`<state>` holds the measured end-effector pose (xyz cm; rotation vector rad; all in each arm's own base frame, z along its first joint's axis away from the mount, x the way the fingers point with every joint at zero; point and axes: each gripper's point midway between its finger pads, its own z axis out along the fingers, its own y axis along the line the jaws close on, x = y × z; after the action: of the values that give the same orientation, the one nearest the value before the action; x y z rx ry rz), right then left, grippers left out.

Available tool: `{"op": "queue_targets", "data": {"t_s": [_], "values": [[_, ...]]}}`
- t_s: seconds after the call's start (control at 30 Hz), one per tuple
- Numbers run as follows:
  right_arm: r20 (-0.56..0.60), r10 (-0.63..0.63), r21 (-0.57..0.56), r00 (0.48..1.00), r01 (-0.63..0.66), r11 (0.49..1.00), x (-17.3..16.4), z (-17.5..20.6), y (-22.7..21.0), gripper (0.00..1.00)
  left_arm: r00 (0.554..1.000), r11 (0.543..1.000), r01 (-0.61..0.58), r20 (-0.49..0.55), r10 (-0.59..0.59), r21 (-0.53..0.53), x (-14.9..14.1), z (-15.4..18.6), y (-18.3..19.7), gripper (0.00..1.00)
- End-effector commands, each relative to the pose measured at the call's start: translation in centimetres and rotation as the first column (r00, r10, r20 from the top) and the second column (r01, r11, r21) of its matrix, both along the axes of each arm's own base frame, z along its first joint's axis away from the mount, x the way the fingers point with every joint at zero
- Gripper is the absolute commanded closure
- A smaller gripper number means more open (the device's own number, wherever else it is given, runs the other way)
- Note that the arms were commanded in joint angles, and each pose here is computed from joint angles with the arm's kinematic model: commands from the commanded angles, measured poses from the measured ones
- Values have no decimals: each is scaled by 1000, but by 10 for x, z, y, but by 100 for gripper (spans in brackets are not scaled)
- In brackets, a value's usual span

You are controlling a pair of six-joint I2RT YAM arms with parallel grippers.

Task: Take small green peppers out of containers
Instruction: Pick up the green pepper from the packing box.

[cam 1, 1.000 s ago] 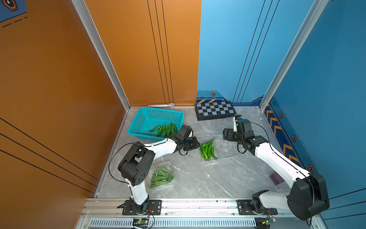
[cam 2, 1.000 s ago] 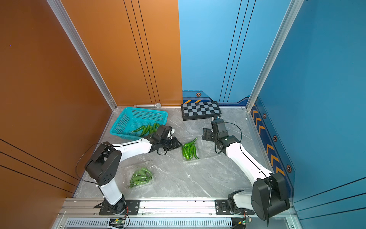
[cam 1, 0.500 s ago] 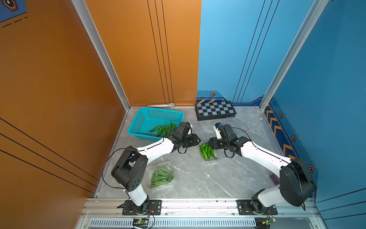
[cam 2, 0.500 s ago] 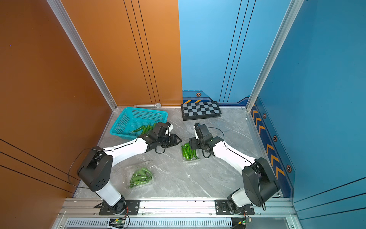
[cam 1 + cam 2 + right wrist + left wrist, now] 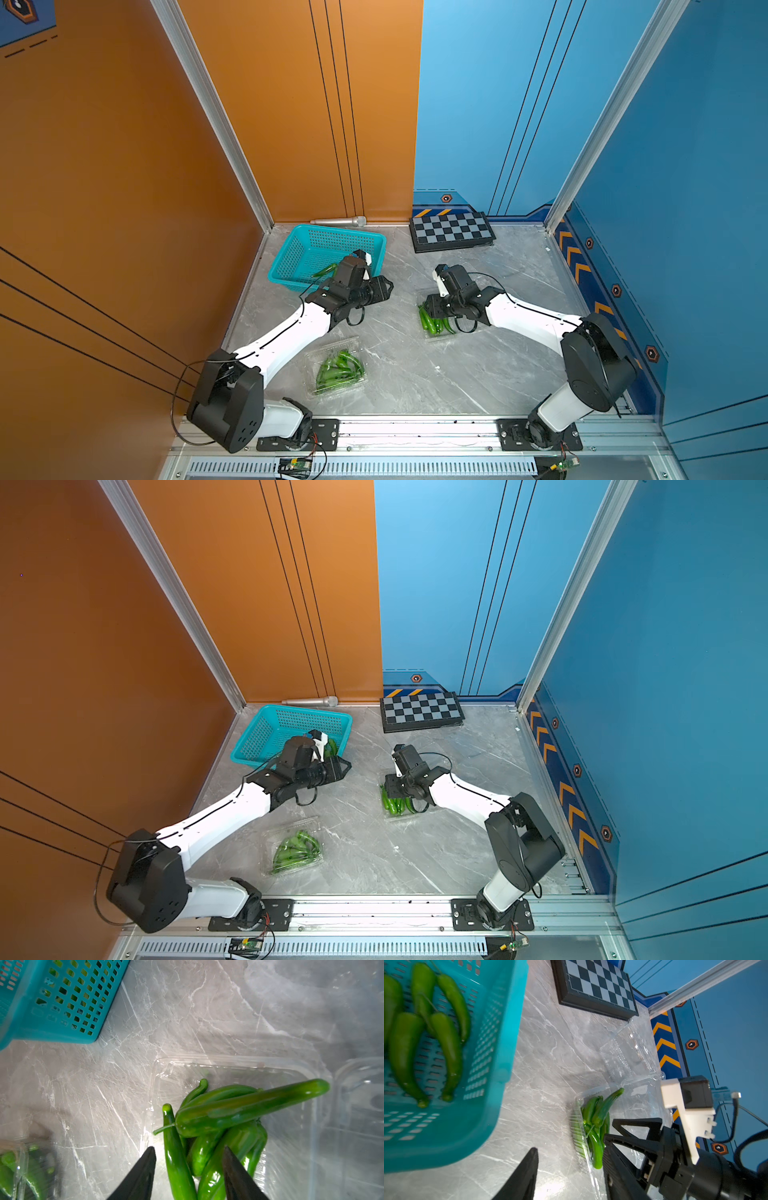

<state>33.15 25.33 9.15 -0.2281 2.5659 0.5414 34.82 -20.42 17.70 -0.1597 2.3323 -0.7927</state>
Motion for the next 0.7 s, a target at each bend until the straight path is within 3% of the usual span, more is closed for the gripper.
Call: {"op": "queue_targets", "data": {"t_s": [0.0, 0.27, 0.5, 0.67], "values": [[-14, -74, 84, 997, 75, 994, 12, 9, 11, 46, 1000, 998, -19, -8, 20, 52, -3, -8, 15, 47], [-38, -172, 100, 984, 175, 980, 16, 9, 1, 46, 1000, 1000, -12, -22, 13, 29, -2, -15, 14, 48], [-153, -329, 149, 932, 351, 924, 18, 1, -21, 46, 1000, 1000, -13, -25, 14, 22, -1, -17, 15, 47], [-196, -367, 175, 909, 400, 900, 25, -3, -21, 47, 1000, 1000, -6, -28, 6, 13, 2, -18, 12, 47]]}}
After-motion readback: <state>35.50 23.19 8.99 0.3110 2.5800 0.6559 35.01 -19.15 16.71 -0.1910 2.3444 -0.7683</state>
